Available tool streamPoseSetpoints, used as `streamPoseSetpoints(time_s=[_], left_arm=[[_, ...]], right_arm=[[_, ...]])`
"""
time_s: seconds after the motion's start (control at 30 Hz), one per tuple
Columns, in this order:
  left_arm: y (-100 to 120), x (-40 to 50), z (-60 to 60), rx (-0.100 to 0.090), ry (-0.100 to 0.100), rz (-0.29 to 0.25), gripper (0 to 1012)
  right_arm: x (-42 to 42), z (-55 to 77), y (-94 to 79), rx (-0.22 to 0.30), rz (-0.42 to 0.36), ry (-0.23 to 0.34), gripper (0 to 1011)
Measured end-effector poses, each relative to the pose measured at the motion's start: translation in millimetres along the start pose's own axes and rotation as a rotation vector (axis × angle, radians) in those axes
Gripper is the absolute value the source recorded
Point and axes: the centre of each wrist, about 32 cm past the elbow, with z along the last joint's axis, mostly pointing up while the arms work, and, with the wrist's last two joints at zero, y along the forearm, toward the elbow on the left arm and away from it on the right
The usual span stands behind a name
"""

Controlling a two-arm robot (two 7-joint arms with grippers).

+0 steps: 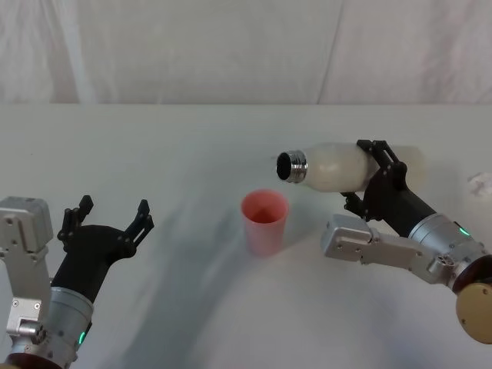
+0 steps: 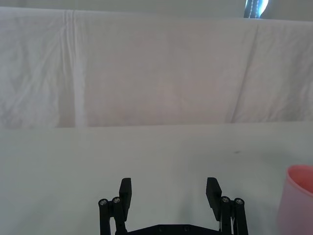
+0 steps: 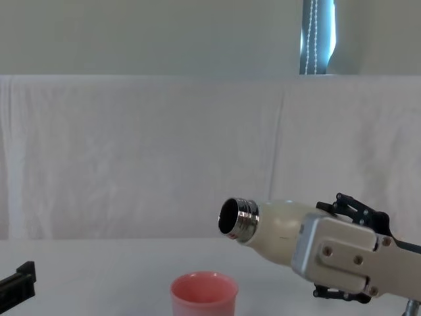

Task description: Grasp the thermos with one hand and pour water into the cup lid.

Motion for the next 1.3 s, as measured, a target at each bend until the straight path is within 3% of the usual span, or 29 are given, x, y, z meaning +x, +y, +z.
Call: streamPoseSetpoints(time_s=[0.7,1.3], left_arm=[[0.0,0.0,0.0,0.0,0.0,0.0,1001],[0.0,0.0,0.0,0.0,0.0,0.0,1001]], right_arm=[[-8.0,2.7,4.0,0.006,0.002,-0.099,959],[-8.4,4.1,4.2,0.018,-0.004,-0.168,959]])
